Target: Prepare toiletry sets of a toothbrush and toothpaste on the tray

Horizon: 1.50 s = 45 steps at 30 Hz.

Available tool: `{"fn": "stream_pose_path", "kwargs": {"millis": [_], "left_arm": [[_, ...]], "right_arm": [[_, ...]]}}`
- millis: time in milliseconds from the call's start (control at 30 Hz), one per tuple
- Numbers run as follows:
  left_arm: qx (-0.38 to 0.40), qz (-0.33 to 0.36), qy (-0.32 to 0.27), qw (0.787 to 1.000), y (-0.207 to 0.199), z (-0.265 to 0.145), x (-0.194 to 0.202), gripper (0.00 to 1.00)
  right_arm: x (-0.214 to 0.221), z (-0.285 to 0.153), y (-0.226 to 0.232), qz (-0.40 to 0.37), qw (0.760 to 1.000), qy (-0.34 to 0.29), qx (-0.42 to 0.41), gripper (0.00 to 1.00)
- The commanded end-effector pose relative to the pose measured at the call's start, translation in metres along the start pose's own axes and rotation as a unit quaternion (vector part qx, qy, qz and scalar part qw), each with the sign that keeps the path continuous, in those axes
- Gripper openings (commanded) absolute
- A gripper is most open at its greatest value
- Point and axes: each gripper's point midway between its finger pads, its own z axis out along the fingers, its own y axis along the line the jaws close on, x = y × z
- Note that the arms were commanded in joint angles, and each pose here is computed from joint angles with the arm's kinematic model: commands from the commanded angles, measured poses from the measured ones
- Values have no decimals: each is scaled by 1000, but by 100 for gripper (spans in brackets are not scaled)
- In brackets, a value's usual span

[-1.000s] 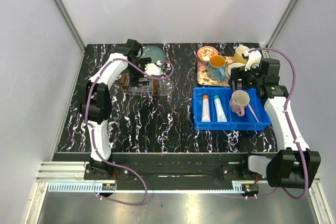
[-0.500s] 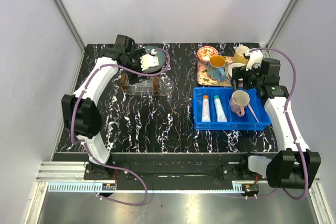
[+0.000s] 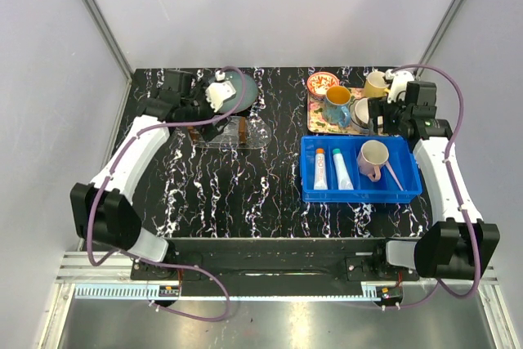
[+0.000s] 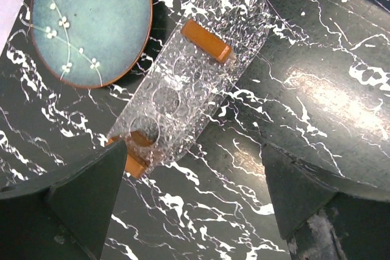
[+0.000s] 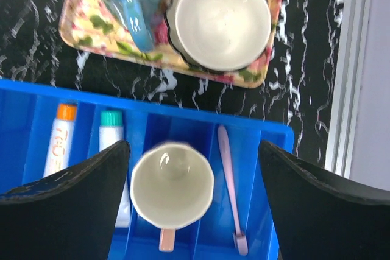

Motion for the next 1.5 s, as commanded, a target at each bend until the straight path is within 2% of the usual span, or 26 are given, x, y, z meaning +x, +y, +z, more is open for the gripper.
{"fn": "stream_pose_path", "kwargs": {"millis": [0, 233, 400, 633, 1067, 1467], "left_arm": [[-76, -39, -57, 995, 9, -25, -19, 99], [-128, -71, -98, 984, 7, -52, -18, 99], [-144, -94, -94, 981, 4, -59, -4, 99], [-149, -127, -91, 976, -4, -75, 8, 99], [-185, -123, -98, 970, -16, -104, 17, 99], [-181, -96, -111, 973, -20, -102, 17, 99]], "right_arm": [[22, -9, -6, 7, 998, 53, 25, 91], [58, -20, 0, -6, 995, 101, 18, 87], [80, -23, 2, -18, 992, 125, 16, 82], [89, -24, 5, -20, 991, 130, 9, 78], [104, -15, 5, -22, 987, 158, 6, 69], [106, 10, 2, -8, 985, 174, 10, 65]]}}
